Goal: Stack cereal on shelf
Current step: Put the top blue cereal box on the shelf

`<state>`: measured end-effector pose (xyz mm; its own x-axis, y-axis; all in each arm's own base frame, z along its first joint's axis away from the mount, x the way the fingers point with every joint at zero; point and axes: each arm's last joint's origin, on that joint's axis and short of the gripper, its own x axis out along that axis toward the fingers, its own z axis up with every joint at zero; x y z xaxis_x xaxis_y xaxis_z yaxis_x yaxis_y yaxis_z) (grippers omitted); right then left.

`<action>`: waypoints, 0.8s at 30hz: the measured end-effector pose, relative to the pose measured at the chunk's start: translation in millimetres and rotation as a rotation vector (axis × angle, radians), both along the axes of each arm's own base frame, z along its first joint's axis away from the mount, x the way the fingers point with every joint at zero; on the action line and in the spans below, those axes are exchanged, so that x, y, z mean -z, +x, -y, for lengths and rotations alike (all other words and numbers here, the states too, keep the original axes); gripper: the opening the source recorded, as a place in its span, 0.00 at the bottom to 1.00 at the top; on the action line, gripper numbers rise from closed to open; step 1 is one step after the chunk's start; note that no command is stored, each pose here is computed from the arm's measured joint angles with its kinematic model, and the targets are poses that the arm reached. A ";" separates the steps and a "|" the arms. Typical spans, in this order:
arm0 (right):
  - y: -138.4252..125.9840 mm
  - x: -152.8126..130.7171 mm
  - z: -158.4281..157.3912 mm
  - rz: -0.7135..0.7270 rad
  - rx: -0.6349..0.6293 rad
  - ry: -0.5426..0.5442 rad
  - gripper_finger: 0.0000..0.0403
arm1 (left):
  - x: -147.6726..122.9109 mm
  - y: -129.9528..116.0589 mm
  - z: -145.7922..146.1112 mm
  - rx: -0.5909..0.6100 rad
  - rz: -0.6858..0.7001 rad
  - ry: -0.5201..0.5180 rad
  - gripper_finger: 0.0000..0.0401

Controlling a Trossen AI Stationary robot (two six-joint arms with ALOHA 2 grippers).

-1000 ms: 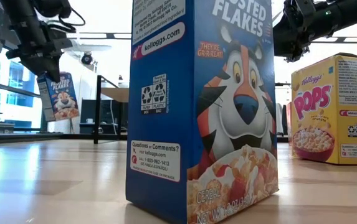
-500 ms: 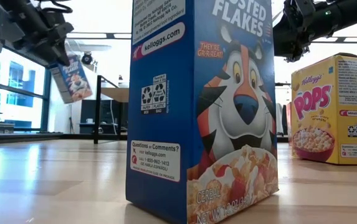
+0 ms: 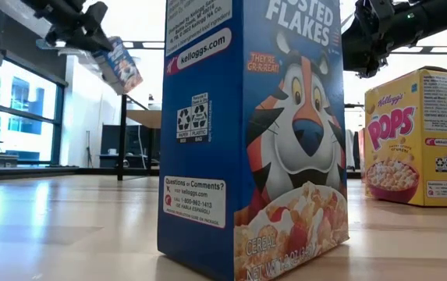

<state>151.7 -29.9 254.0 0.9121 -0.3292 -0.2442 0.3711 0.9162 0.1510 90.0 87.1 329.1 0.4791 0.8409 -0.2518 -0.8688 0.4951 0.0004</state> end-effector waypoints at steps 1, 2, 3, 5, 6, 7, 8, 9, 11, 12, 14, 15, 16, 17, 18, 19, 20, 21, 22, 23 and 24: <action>0.0 0.0 0.0 0.000 0.000 0.000 0.56 | -3.2 1.1 -0.9 0.006 0.009 0.033 0.43; 0.0 0.0 0.0 0.000 0.000 0.000 0.56 | -6.2 2.5 -1.8 0.013 0.016 0.065 0.43; 0.0 0.0 0.0 0.000 0.000 0.000 0.56 | -9.3 3.9 -2.5 0.020 0.024 0.096 0.43; 0.3 0.3 0.0 -0.002 -0.001 0.002 0.56 | -15.5 6.6 -4.2 0.030 0.045 0.157 0.43; 0.9 0.9 0.1 -0.006 -0.003 0.004 0.56 | -18.5 7.8 -4.7 0.034 0.058 0.185 0.43; 1.4 1.5 0.1 -0.011 -0.003 0.004 0.56 | -20.9 9.6 -5.5 0.038 0.067 0.210 0.43; 1.8 2.4 0.2 -0.019 -0.004 0.004 0.56 | -23.3 11.5 -6.3 0.046 0.079 0.231 0.43; 2.5 3.1 0.3 -0.025 -0.004 0.005 0.56 | -25.2 13.8 -7.3 0.059 0.088 0.249 0.43; 3.4 4.8 0.5 -0.039 -0.003 0.007 0.56 | -27.3 18.6 -9.5 0.083 0.100 0.273 0.43; 3.9 5.4 0.6 -0.044 -0.003 0.008 0.56 | -28.1 20.9 -10.7 0.096 0.103 0.286 0.43; 4.7 6.2 0.7 -0.049 -0.003 0.010 0.56 | -31.1 25.1 -13.5 0.113 0.098 0.294 0.43; 4.7 6.2 0.7 -0.049 -0.003 0.010 0.56 | -33.9 28.0 -15.6 0.118 0.094 0.290 0.43; 4.7 6.2 0.7 -0.049 -0.003 0.010 0.56 | -37.1 31.0 -17.7 0.125 0.090 0.286 0.43; 4.7 6.2 0.7 -0.049 -0.003 0.010 0.56 | -40.1 34.0 -20.0 0.131 0.081 0.278 0.43; 4.6 6.1 0.7 -0.048 -0.003 0.011 0.56 | -44.3 37.0 -22.3 0.133 0.076 0.273 0.43; 4.5 6.0 0.7 -0.047 -0.002 0.011 0.56 | -49.2 40.1 -24.6 0.134 0.073 0.271 0.43; 4.5 6.0 0.7 -0.047 -0.002 0.011 0.56 | -53.7 43.3 -27.1 0.135 0.066 0.269 0.43; 4.5 6.0 0.7 -0.047 -0.002 0.011 0.56 | -57.7 46.1 -29.4 0.136 0.052 0.270 0.43; 4.5 6.0 0.7 -0.047 -0.002 0.011 0.56 | -61.5 49.3 -31.8 0.139 0.037 0.273 0.43; 4.5 6.0 0.6 -0.047 -0.002 0.011 0.56 | -64.8 52.3 -34.3 0.141 0.020 0.276 0.43; 4.5 6.0 0.7 -0.047 -0.002 0.011 0.56 | -68.0 55.3 -36.6 0.143 0.005 0.275 0.43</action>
